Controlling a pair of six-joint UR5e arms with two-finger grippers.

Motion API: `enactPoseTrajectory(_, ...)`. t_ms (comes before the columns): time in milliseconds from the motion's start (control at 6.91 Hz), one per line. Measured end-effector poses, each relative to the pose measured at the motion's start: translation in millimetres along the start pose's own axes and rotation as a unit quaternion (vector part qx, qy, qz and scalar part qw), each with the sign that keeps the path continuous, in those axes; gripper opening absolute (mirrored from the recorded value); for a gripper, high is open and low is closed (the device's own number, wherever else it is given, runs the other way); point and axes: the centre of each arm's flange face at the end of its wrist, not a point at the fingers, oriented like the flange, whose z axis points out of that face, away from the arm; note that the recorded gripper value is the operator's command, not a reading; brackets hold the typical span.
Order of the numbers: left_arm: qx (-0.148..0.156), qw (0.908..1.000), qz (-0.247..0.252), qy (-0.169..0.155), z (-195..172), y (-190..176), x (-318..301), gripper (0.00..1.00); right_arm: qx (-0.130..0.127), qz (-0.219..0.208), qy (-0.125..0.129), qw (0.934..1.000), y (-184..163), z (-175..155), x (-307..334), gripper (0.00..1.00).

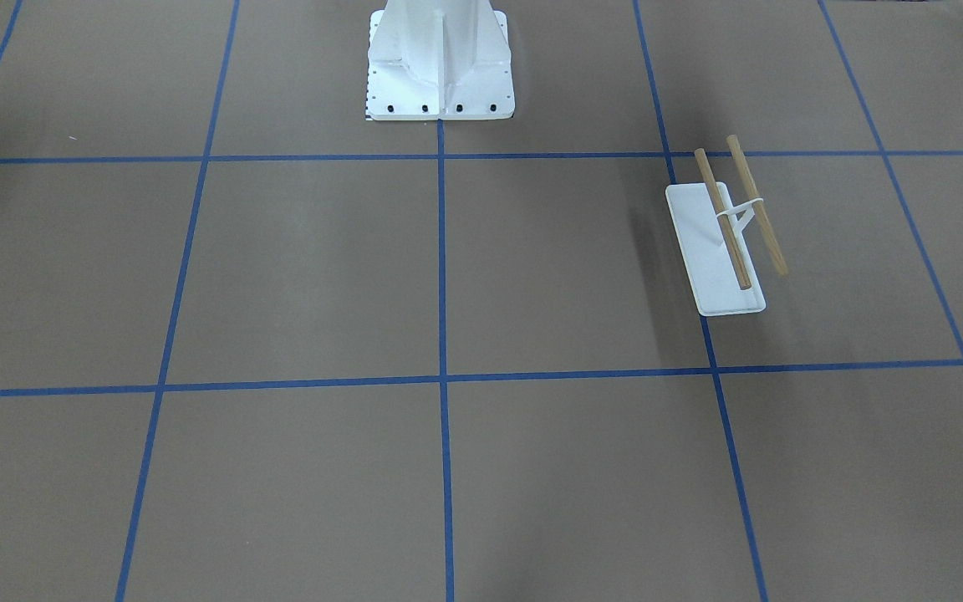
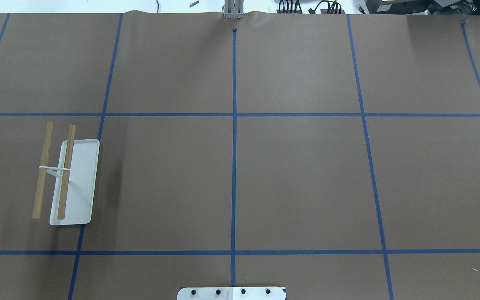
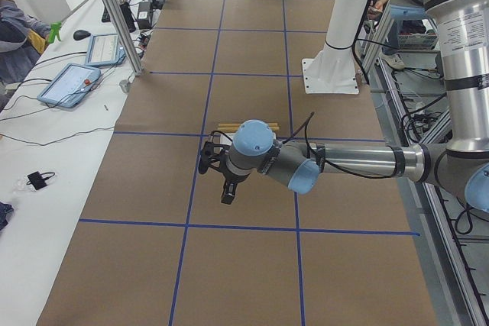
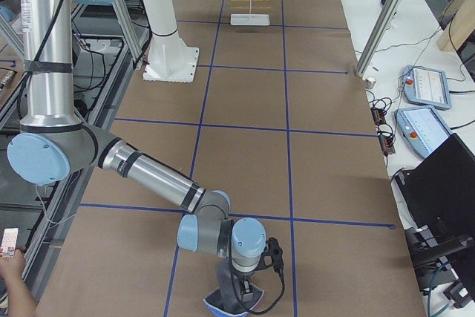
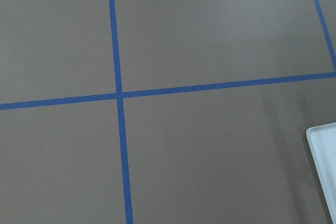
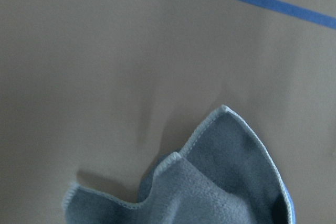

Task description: Hang towel on rack

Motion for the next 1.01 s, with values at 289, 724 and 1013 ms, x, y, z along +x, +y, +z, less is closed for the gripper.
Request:
enactPoseTrajectory(289, 0.003, 0.9999, -0.012, 0.003, -3, -1, 5, 0.98, -0.020, 0.011, -0.008, 0.9997, 29, 28, 14, 0.92)
enactPoseTrajectory(724, 0.006, 0.9998, -0.019, 0.005, -6, -3, 10, 0.98, -0.023, 0.008, -0.011, 0.9996, 53, 34, 27, 0.82)
enactPoseTrajectory(1013, 0.007, 0.9997, -0.022, 0.005, -8, -3, 12, 0.98, -0.015, 0.007, -0.010, 0.9998, 63, 28, 37, 0.70)
